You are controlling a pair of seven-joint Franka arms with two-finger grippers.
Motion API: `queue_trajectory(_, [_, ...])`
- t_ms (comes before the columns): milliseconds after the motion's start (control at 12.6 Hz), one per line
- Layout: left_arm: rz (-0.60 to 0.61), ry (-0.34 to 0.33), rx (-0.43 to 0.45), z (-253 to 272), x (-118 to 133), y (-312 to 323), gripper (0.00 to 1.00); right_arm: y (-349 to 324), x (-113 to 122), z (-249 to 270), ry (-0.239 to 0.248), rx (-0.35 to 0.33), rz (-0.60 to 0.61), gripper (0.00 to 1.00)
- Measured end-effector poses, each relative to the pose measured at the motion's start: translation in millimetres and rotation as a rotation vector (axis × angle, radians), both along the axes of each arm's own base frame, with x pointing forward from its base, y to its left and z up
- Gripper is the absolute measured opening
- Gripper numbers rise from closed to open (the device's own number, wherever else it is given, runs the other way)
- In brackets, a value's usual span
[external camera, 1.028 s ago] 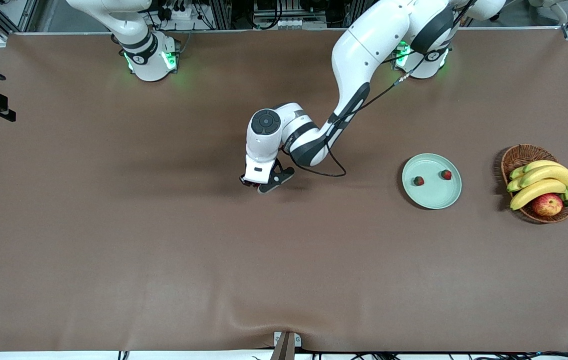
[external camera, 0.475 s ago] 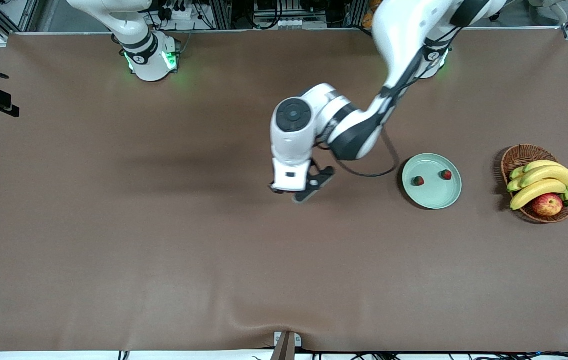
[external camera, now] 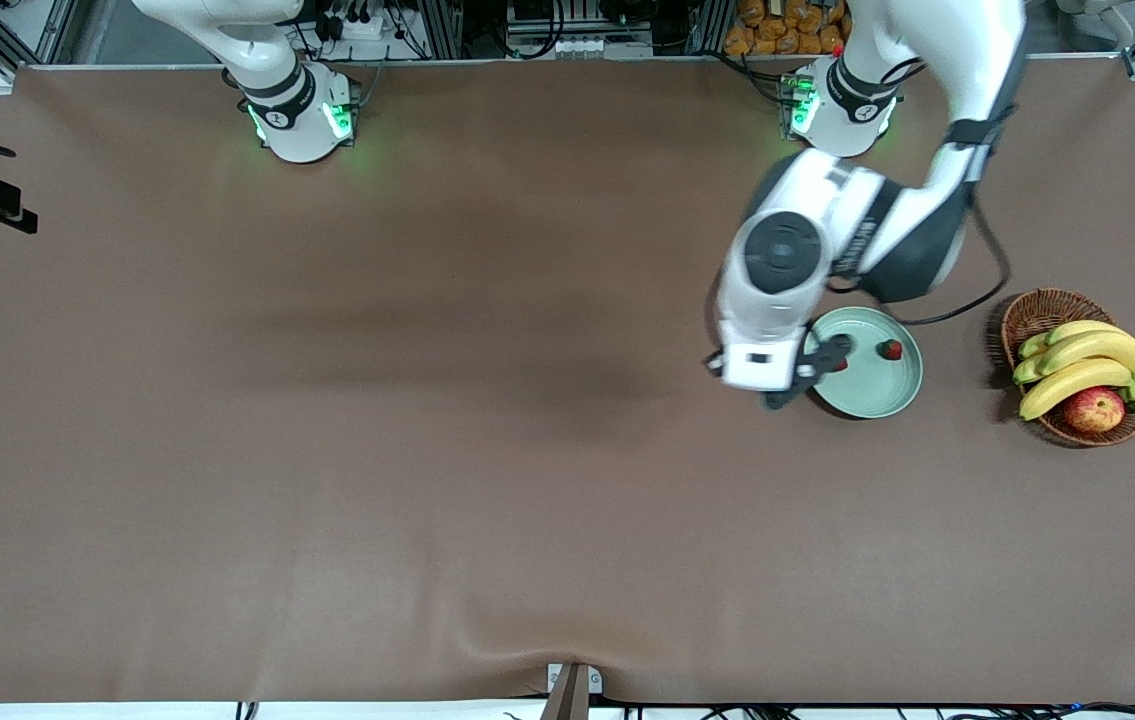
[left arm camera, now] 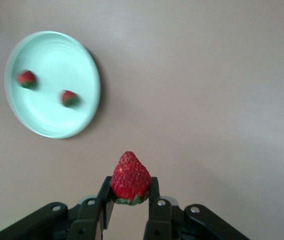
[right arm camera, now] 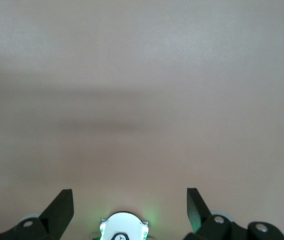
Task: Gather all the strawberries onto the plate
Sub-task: 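Carry the strawberry onto the plate with the left gripper and open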
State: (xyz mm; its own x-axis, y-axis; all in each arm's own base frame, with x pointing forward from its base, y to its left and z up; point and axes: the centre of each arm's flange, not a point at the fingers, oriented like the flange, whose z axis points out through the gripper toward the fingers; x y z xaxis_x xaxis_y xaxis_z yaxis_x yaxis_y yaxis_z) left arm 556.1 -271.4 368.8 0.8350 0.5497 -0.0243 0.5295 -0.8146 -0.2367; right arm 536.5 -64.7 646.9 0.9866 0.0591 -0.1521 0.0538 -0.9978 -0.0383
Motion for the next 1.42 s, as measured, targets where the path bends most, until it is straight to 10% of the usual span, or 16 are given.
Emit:
queue_trajectory(475, [-0.132,0.275,-0.032,-91,-17,161,0.31,14,3,7,-0.024,-0.003,0.026,1.00])
queue_trajectory(791, [-0.246,0.289,-0.129,-121,-8,221,0.31,30,4,9,-0.028,-0.004,0.055,1.00])
queue_trajectory(1424, [-0.305,0.164,-0.153,-74,33,200,1.00,16,3,7,-0.024,-0.005,0.028,1.00])
